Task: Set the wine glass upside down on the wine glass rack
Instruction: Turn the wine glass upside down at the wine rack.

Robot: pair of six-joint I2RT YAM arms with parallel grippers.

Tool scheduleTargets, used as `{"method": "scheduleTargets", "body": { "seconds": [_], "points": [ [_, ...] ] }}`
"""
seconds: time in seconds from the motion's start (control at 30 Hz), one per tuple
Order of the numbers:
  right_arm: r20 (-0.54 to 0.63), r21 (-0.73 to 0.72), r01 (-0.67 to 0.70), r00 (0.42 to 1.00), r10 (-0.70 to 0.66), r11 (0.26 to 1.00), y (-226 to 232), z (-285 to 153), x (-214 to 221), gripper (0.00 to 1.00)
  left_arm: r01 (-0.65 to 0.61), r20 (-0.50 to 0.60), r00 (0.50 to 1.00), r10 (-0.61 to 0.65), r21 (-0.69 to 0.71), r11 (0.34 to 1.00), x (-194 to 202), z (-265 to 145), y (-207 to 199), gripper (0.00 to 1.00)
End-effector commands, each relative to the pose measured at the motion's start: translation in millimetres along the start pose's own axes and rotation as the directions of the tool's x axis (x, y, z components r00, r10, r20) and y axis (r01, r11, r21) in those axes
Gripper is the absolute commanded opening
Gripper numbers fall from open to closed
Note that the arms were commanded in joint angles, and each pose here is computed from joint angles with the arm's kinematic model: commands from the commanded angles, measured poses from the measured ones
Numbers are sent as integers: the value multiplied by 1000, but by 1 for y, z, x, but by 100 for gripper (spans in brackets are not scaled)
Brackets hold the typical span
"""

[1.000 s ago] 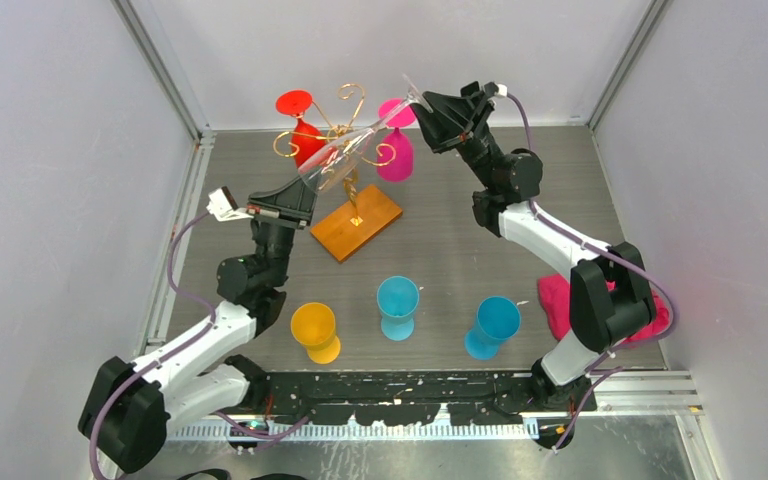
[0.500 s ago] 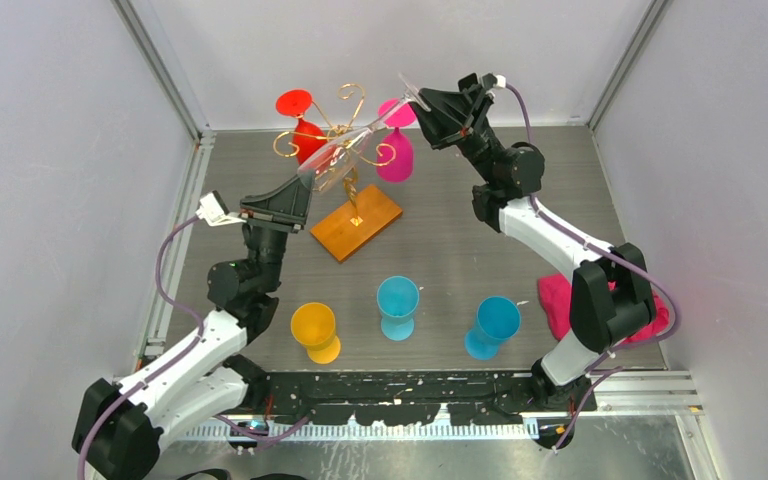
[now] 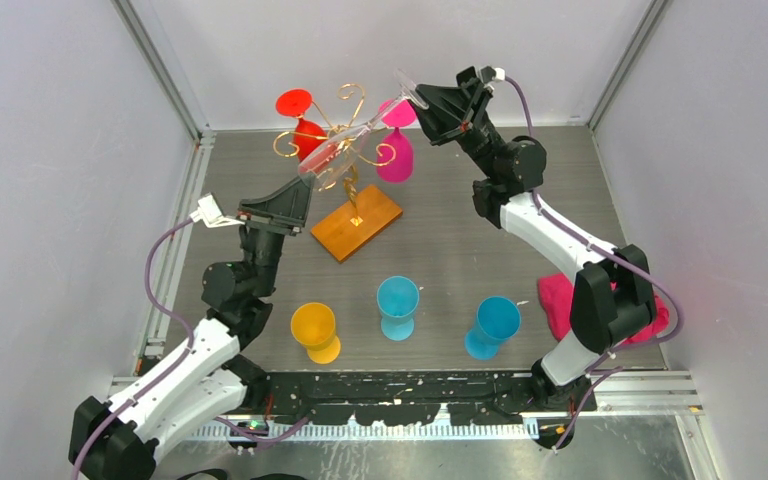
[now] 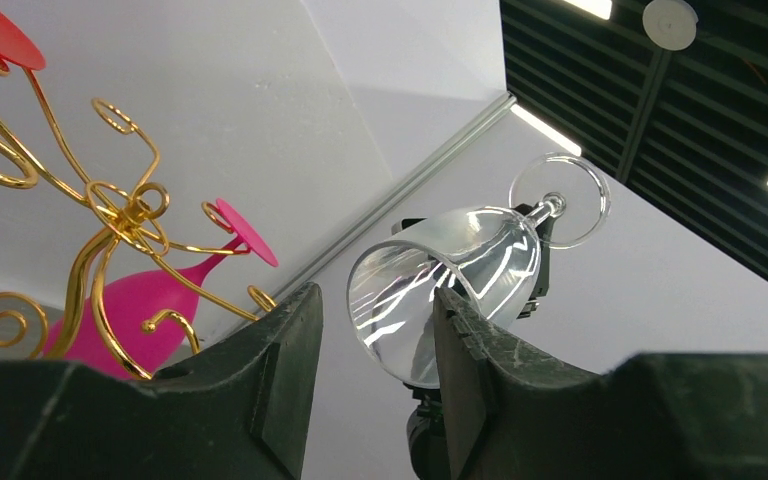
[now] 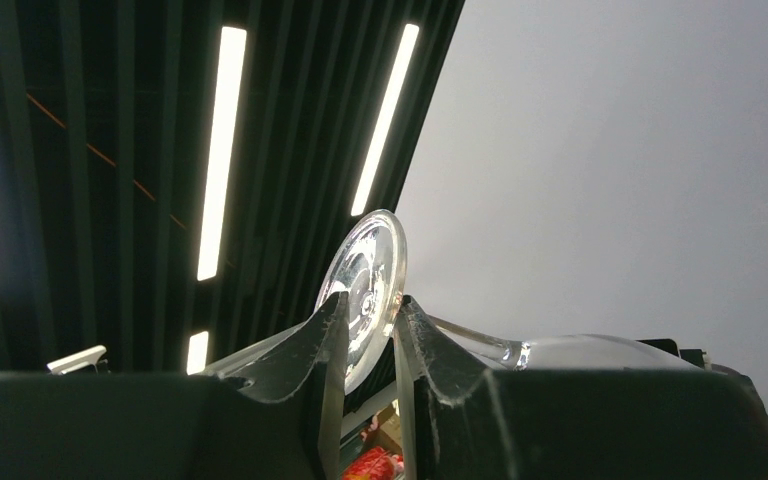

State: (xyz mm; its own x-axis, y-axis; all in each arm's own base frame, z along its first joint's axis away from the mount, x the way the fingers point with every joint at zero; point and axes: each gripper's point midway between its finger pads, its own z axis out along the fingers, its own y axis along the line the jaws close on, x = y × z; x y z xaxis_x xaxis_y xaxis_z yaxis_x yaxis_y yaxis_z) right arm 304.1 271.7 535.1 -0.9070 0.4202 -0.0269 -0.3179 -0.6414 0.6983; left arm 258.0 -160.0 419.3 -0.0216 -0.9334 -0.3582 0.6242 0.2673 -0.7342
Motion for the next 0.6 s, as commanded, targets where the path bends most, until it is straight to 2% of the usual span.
{"method": "scheduleTargets", "body": {
  "seconds": [0.0,0.57],
  "points": [
    [-62,-62,-157,986,153,986,49,9,20,1,-10,36,999,8,60,998,-16,2,-26,47],
    [-83,-42,-136,988,132,990,52,20,30,1,-76,29,997,77,-33,997,-23,-7,-14,47]
  ]
}}
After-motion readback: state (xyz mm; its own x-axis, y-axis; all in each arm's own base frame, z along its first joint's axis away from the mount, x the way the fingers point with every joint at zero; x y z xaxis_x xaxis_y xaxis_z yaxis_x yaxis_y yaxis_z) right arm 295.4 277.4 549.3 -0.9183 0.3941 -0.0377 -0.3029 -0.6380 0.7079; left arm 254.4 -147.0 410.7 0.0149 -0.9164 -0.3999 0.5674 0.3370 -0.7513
